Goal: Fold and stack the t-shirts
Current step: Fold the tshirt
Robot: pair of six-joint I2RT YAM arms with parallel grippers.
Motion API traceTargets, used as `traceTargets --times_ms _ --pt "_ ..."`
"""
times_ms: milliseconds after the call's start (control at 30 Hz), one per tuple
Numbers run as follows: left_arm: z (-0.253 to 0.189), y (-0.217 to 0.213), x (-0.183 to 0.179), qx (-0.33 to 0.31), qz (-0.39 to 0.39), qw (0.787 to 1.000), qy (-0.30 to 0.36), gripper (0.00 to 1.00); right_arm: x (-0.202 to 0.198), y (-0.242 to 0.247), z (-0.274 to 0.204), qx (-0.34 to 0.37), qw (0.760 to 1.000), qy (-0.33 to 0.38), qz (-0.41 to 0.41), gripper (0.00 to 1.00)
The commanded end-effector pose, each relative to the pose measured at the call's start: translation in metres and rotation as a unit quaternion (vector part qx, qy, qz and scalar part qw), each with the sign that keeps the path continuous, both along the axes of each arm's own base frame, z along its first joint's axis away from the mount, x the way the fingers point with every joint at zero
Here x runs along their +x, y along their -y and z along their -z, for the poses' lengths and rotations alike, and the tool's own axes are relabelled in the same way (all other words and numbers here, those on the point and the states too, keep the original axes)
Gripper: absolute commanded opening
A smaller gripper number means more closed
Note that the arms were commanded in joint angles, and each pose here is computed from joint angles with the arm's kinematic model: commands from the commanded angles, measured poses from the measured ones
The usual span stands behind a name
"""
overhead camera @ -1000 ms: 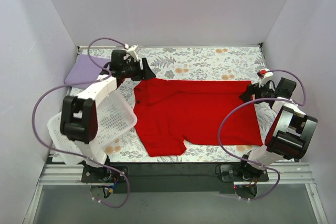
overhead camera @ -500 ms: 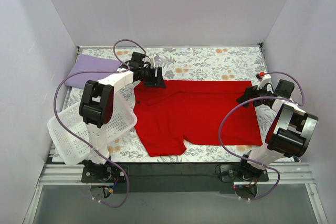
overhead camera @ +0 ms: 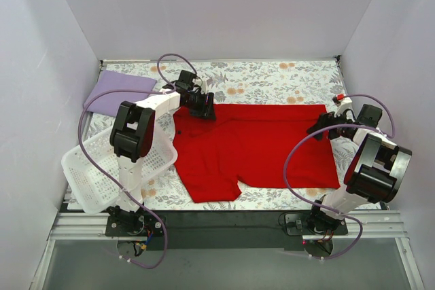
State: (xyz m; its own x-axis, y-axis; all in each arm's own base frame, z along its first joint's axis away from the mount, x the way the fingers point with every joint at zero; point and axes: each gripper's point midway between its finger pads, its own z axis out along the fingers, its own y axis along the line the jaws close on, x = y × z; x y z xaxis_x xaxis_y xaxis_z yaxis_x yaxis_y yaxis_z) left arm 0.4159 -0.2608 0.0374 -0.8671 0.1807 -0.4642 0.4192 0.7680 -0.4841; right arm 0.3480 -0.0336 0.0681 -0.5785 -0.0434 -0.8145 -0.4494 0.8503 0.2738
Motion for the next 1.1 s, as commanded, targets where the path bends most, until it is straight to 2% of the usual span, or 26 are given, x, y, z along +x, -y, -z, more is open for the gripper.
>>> traceTargets --times_ms 0,100,333,500,667,900,967,1033,1067 --pt "-0.015 0.005 0.005 0.002 0.015 1.000 0.023 0.45 0.004 0.002 -0.005 0.004 1.000 0.010 -0.009 0.93" --pt "-0.016 0.007 0.000 -0.007 0.025 1.000 0.018 0.38 0.005 0.003 -0.006 0.003 1.000 0.012 -0.008 0.93" --pt "-0.014 0.005 -0.007 -0.005 0.031 0.999 0.011 0.34 0.005 0.004 -0.006 0.007 1.000 0.010 -0.006 0.94" --pt "-0.020 0.007 -0.009 -0.010 0.036 0.999 0.016 0.08 0.005 0.005 -0.007 0.009 1.000 0.011 -0.005 0.94" --pt "-0.027 0.011 -0.018 -0.029 0.055 0.998 0.014 0.01 0.005 0.006 -0.008 0.011 1.000 0.010 -0.004 0.94" --pt "-0.029 0.030 -0.057 -0.037 0.104 0.994 0.006 0.00 0.004 0.007 -0.010 0.014 1.000 0.013 -0.002 0.94" --pt "-0.020 0.030 -0.070 -0.023 0.108 0.994 0.019 0.05 0.005 0.008 -0.011 0.014 1.000 0.014 -0.001 0.94" --pt "-0.034 0.036 -0.078 -0.027 0.113 0.992 0.046 0.12 0.004 0.008 -0.013 0.017 1.000 0.015 -0.001 0.95" --pt "-0.040 0.039 -0.078 -0.032 0.113 0.991 0.064 0.19 0.004 0.008 -0.013 0.017 1.000 0.015 -0.002 0.95"
